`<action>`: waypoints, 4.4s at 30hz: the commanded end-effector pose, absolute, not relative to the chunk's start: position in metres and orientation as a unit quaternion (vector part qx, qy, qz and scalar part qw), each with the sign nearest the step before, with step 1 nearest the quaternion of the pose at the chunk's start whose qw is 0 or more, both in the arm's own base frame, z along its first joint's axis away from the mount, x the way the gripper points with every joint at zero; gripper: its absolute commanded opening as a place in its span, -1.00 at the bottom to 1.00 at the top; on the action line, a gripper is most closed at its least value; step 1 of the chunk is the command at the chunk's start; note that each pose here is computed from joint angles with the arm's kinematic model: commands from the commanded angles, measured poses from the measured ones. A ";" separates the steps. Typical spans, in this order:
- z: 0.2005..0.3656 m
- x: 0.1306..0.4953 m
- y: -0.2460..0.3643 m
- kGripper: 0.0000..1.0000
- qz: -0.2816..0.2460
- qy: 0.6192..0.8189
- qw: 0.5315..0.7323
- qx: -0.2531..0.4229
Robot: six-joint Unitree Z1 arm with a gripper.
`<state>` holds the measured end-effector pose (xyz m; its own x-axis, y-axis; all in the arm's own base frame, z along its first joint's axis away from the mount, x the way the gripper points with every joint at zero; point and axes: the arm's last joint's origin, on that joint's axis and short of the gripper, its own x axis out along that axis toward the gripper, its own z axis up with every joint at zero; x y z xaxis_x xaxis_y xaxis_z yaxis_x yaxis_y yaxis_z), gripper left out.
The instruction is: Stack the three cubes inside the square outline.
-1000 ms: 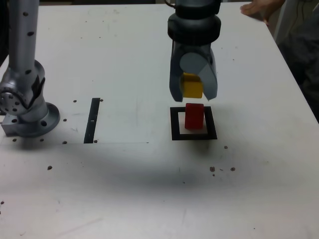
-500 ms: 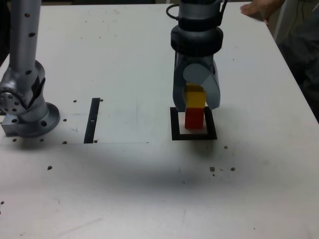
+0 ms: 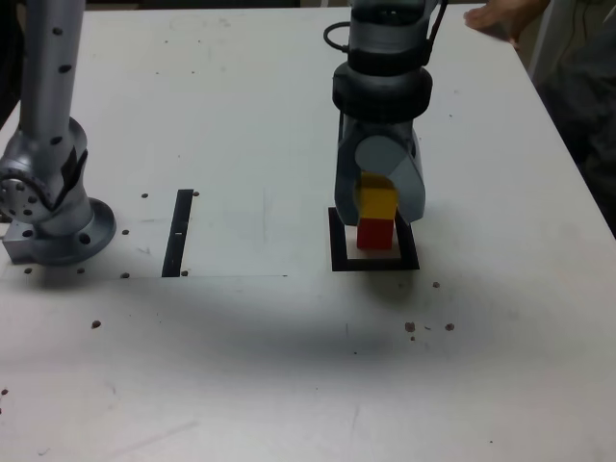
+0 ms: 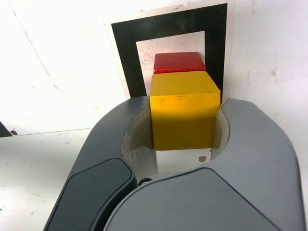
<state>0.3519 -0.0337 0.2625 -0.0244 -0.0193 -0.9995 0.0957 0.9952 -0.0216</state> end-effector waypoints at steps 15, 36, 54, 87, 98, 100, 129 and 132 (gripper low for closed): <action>0.257 0.349 -0.034 0.99 -0.047 0.718 0.694 0.027; 0.292 0.316 0.021 0.99 0.057 0.725 0.685 0.040; 0.266 0.328 0.099 1.00 0.140 0.738 0.660 -0.022; 0.217 0.375 0.151 0.59 0.138 0.752 0.639 -0.085; 0.215 0.380 0.153 -0.31 0.131 0.745 0.650 -0.077; 0.214 0.380 0.153 -0.34 0.129 0.745 0.650 -0.078; 0.268 0.360 0.123 -0.34 0.105 0.726 0.678 -0.043; 0.282 0.356 0.111 -0.34 0.094 0.722 0.685 -0.030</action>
